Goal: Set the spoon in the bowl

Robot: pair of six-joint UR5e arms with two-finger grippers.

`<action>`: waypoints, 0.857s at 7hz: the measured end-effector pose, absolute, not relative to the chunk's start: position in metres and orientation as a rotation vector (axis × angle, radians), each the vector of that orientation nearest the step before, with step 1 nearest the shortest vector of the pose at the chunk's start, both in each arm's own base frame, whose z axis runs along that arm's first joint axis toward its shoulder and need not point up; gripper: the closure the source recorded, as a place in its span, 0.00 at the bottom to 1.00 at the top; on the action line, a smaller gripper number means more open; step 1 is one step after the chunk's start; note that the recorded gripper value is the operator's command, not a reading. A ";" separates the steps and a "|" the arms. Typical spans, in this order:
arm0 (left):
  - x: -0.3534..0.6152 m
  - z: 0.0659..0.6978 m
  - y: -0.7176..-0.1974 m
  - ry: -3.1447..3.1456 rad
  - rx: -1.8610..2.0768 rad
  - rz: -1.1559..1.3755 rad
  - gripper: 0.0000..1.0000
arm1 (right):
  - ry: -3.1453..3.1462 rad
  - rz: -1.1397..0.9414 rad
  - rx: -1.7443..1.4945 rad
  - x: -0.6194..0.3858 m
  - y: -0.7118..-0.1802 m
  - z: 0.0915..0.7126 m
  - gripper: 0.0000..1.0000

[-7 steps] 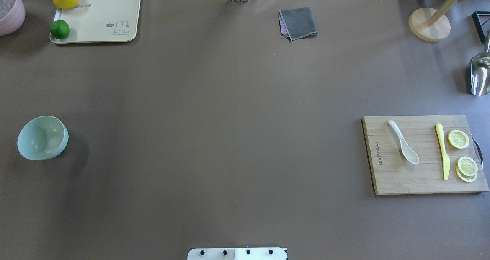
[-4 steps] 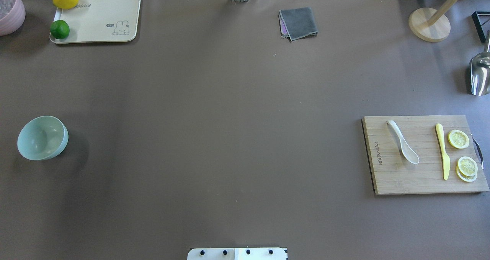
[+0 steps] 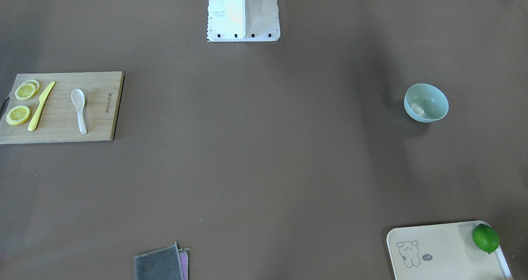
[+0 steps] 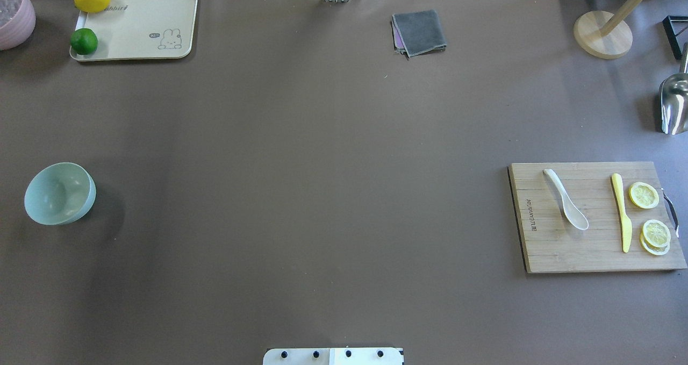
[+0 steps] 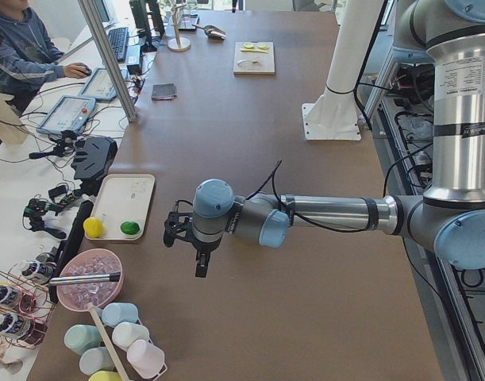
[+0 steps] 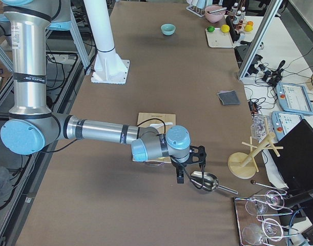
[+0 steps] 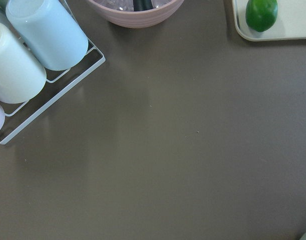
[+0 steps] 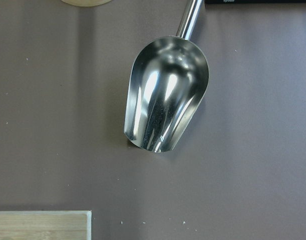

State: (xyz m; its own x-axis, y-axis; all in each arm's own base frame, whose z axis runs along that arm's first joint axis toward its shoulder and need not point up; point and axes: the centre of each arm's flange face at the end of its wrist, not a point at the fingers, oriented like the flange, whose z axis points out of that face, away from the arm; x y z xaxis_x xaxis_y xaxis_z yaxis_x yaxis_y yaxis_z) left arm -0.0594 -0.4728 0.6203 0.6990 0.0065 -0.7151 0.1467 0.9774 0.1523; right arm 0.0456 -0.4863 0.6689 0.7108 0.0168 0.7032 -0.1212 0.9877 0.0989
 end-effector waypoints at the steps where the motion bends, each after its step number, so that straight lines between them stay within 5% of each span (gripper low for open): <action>1: -0.059 0.621 -0.472 0.795 0.202 -0.080 0.02 | -0.778 0.076 0.144 0.045 -0.486 0.668 0.00; 6: -0.052 0.594 -0.474 0.836 0.227 -0.071 0.02 | -0.782 0.057 0.148 0.035 -0.489 0.662 0.00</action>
State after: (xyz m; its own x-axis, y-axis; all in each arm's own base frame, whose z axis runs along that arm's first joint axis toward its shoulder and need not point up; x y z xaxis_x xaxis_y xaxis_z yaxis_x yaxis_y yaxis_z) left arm -0.0524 -0.4739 0.5944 0.6693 0.0268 -0.7425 0.1515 0.9734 0.1717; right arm 0.0346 -0.4895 0.6621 0.7088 -0.0036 0.7054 -0.1060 0.9881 0.1115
